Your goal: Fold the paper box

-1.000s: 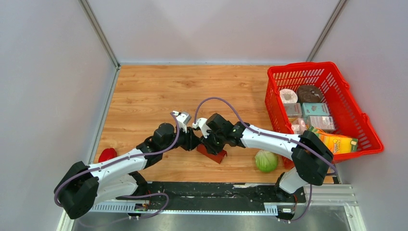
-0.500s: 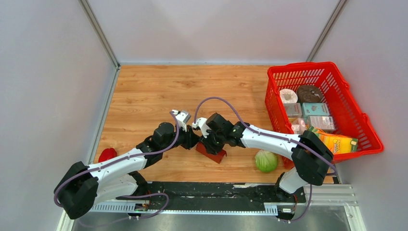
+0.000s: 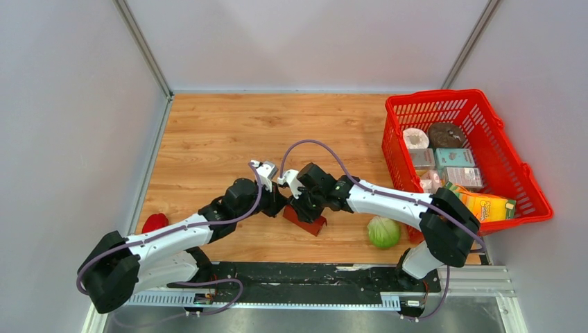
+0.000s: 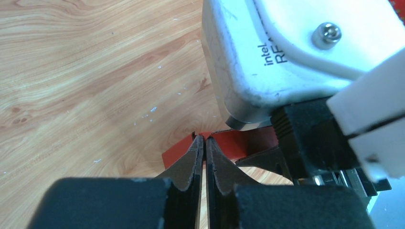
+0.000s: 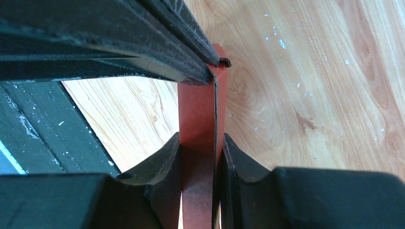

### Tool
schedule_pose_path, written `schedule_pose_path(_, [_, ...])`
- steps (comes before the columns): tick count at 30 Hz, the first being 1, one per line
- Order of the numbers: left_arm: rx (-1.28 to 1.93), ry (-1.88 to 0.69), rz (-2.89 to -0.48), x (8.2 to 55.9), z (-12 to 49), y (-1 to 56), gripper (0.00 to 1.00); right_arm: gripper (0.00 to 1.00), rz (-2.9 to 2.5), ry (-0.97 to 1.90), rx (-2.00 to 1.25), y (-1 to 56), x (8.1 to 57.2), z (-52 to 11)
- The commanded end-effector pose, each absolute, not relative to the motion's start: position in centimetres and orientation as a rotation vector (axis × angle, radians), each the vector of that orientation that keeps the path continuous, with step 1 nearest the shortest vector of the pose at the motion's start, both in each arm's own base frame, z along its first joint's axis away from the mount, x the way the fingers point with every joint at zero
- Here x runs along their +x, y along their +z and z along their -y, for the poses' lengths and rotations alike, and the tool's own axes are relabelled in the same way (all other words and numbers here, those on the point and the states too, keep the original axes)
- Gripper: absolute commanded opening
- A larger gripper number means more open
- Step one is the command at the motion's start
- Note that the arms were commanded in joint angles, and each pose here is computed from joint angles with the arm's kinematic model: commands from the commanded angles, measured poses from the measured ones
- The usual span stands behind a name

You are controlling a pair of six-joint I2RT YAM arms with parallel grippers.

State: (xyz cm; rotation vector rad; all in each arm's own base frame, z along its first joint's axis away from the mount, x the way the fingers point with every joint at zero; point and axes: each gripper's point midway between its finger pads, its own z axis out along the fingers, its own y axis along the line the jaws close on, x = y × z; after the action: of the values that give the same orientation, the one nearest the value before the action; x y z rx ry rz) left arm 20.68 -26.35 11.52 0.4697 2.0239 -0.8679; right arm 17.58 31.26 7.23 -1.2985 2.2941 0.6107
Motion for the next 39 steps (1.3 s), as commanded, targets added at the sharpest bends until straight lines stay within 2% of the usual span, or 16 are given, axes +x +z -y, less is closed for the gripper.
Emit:
schedule_pose_path(1, [0.457,-0.785,-2.024,21.6,26.0,11.9,0.09,0.18,-2.221,0.639,-1.288,8.8,18.5,-32.9])
schedule_pose_path(14, [0.431,-0.724,-2.001,22.0,25.2,10.5,0.00,0.18,-2.213,0.595,-1.261,9.1,20.1,-33.3])
schedule_pose_path(19, [0.408,-0.670,-1.996,22.0,24.3,8.3,0.00,0.20,-2.185,0.548,-1.258,9.0,21.1,-33.4])
schedule_pose_path(33, [0.357,-0.657,-1.977,22.0,23.6,6.9,0.00,0.22,-2.165,0.475,-1.288,7.9,21.7,-32.6])
schedule_pose_path(39, [0.370,-0.636,-2.002,22.1,23.6,6.1,0.00,0.28,-2.153,0.489,-1.278,8.2,21.5,-32.5])
